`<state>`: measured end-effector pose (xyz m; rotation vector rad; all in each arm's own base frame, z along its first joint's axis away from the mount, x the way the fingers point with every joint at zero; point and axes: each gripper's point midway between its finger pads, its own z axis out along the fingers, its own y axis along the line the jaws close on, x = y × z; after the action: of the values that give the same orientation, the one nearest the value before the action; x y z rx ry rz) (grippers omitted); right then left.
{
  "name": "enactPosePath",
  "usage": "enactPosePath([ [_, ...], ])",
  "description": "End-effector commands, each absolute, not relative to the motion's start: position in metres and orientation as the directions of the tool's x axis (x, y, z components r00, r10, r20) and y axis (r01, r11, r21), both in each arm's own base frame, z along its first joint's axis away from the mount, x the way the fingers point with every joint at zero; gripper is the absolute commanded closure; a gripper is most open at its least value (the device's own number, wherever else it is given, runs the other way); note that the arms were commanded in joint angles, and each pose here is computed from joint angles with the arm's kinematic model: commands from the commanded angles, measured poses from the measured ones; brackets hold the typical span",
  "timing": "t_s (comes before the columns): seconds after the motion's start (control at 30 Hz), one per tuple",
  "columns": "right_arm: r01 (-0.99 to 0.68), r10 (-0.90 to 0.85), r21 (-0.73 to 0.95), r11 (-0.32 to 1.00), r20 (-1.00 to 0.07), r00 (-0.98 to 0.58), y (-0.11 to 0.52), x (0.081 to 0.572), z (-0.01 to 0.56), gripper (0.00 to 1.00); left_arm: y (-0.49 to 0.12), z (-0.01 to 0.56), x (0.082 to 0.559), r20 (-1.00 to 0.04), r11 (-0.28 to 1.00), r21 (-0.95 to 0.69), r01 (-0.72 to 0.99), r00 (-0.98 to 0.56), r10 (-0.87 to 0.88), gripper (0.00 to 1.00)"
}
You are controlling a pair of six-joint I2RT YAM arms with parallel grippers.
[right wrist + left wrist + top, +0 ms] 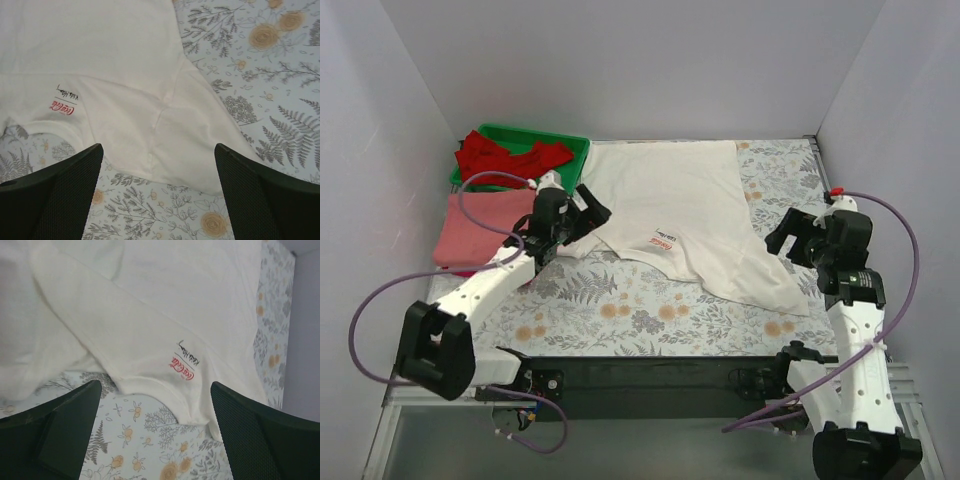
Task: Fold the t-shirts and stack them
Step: Flatten the tshirt out
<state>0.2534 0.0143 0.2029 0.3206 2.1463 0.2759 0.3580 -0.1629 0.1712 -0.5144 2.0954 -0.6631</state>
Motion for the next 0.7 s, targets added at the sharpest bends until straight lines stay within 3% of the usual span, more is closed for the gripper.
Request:
enactPosePath([
  [0.0,-0.078,0.293,0.386,0.919,-0.803,-0.519,0.045,0.288,0.222,0.02,-0.213,0.148,0.357,-0.577,0.794,-0.608,-0.022,-0.675,-0.46,0.1],
  [0.27,-0.28,0.037,0.233,0.931,-0.826,-0.563,0.121,0.373,0.202,0.02,-0.236,0.088,0.365,-0.513,0.832,-0.551,-0.059,-0.763,-0.394,0.09],
  [0.33,-0.266,-0.013,0.209,0.941,-0.764,-0.645,0.131,0.417,0.163,0.02,-0.235,0.081,0.368,-0.511,0.838,-0.541,-0.069,-0.764,-0.393,0.09],
  [0.37,-0.272,-0.03,0.175,0.946,-0.79,-0.613,0.131,0.441,0.175,0.02,-0.233,0.08,0.37,-0.519,0.844,-0.531,-0.078,-0.757,-0.396,0.09],
  [0.5,-0.26,-0.095,0.132,0.956,-0.703,-0.705,0.141,0.497,0.116,0.02,-0.208,0.067,0.382,-0.567,0.888,-0.429,-0.164,-0.717,-0.406,0.06],
  [0.67,-0.238,-0.095,0.149,0.96,-0.626,-0.774,0.145,0.504,0.064,0.02,-0.184,0.039,0.397,-0.536,0.892,-0.362,-0.271,-0.722,-0.437,0.04],
])
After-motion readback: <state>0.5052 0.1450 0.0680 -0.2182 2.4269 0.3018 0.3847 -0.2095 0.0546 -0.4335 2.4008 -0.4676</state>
